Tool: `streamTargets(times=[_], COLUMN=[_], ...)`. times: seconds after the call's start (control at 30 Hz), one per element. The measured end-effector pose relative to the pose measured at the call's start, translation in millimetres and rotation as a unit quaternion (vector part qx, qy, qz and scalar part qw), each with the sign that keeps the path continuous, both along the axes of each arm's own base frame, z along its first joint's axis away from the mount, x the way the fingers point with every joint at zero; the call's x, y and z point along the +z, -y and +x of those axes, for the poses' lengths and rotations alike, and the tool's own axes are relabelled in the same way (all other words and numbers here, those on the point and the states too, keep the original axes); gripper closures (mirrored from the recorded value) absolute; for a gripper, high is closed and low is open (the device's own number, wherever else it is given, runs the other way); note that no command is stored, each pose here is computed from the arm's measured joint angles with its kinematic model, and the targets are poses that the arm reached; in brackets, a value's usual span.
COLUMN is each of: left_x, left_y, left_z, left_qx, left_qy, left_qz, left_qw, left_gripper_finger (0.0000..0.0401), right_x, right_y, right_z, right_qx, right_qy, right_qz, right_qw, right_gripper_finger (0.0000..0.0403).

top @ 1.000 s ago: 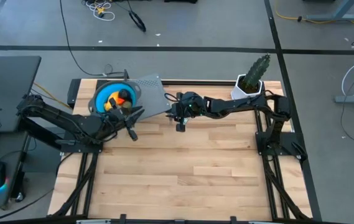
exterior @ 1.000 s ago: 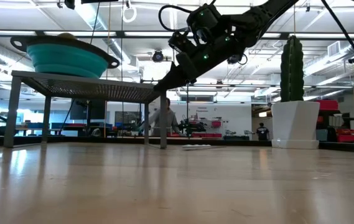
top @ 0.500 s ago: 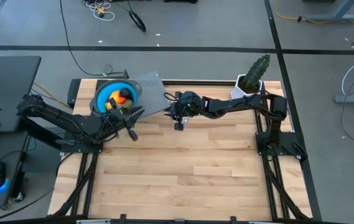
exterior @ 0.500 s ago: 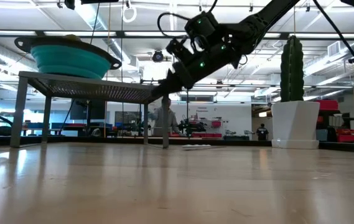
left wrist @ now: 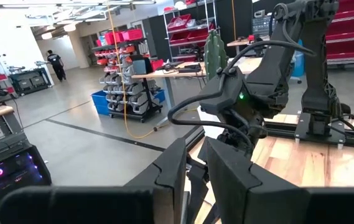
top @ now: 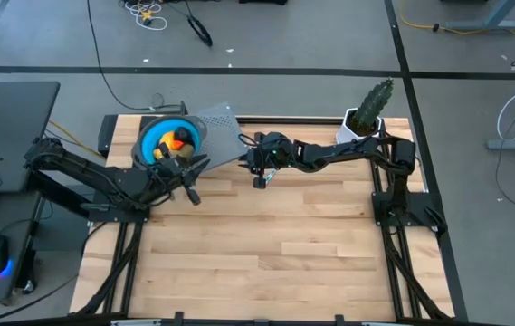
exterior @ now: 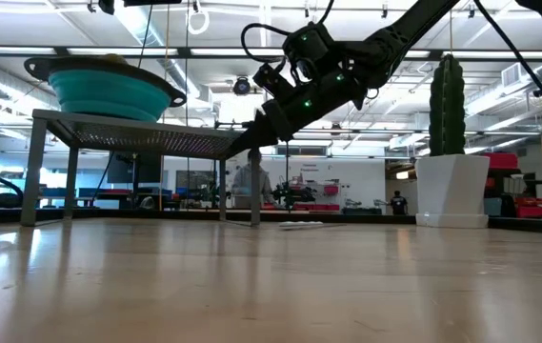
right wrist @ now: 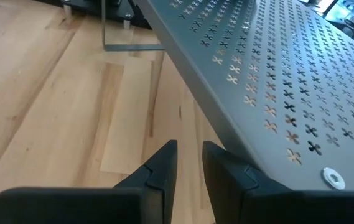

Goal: Pick & Place Fruit
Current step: Adjust the shelf, then put the blue knife on the shelf

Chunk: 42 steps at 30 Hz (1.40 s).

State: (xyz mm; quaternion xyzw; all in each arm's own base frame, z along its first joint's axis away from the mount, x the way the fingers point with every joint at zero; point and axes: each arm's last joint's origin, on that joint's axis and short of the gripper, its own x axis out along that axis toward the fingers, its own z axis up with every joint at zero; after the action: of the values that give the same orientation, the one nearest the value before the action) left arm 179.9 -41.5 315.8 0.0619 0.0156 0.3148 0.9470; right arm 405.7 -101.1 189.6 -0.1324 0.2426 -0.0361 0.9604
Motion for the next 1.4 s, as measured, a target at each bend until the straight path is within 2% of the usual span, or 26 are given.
streamTargets(times=[0.1,0.3,0.53,0.77,0.9,1.0,1.1,1.2,1.3,1.4], left_x=[0.0,0.1,1.6,1.5,1.5,1.5,1.6,1.6,1.0,1.1], left_y=[0.0,0.2,1.2,1.4,2.0,2.0,2.0,2.1,2.4,2.2], left_z=[0.0,0.0,0.7,0.9,1.2,1.2,1.2,1.5,2.1,2.2], left_qx=[0.0,-0.001,-0.023,-0.028,-0.04,-0.04,-0.04,-0.04,-0.04,-0.039], left_qy=[0.0,0.0,0.005,0.005,0.005,0.006,0.008,0.009,0.007,0.008], left_qz=[0.0,0.0,0.002,0.003,0.003,0.001,-0.001,-0.002,-0.001,-0.002], left_qw=[1.0,1.0,1.0,1.0,0.999,0.999,0.999,0.999,0.999,0.999], left_gripper_finger=[0.0328,0.0328,0.0328,0.0328,0.0328,0.0328,0.0328,0.0328,0.0328,0.0328], right_x=[0.1,0.5,2.2,32.9,57.8,65.7,60.0,50.8,41.2,35.3], right_y=[-0.4,-6.6,-14.5,-26.6,-38.2,-45.2,-48.2,-47.5,-45.4,-43.7], right_z=[0.1,1.1,2.0,-12.5,-32.7,-48.1,-59.2,-65.0,-65.4,-65.2], right_qx=[0.006,0.067,0.079,0.093,0.125,0.138,0.145,0.124,0.095,0.074], right_qy=[0.001,0.009,0.008,-0.001,-0.028,-0.073,-0.136,-0.19,-0.218,-0.215], right_qz=[0.003,0.032,0.033,0.037,0.048,0.051,0.055,0.051,0.033,0.014], right_qw=[1.0,0.997,0.996,0.995,0.991,0.986,0.979,0.973,0.971,0.974], right_gripper_finger=[0.0318,0.0318,0.0318,0.0318,0.0318,0.0318,0.0318,0.0318,0.0318,0.0318])
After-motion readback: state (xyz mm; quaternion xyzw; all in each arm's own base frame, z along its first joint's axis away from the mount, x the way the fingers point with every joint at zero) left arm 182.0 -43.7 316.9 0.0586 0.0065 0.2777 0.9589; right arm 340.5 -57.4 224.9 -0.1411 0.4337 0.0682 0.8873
